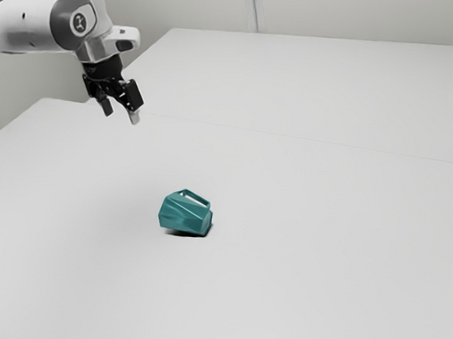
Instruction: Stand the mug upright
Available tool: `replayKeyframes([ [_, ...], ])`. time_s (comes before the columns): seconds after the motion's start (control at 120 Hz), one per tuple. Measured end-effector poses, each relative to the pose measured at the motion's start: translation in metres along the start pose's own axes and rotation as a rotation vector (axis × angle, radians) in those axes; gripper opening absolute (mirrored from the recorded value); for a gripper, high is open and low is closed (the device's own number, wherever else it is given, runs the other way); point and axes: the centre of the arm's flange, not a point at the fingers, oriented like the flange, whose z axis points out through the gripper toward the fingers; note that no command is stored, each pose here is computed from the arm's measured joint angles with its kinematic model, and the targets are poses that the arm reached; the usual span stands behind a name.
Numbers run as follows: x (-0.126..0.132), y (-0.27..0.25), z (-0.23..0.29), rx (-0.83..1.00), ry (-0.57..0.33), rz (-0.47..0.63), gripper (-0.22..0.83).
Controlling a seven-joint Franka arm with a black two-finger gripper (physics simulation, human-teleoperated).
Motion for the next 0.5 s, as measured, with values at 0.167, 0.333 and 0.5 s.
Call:
replayKeyframes([
  [0.167,-0.01,-0.008,0.015,-0.015,0.01,-0.033,0.59],
  [0.333,-0.038,-0.01,0.027,-0.02,0.086,-0.053,0.59],
  [0.5,-0.032,-0.026,0.043,-0.019,0.227,-0.105,0.59],
])
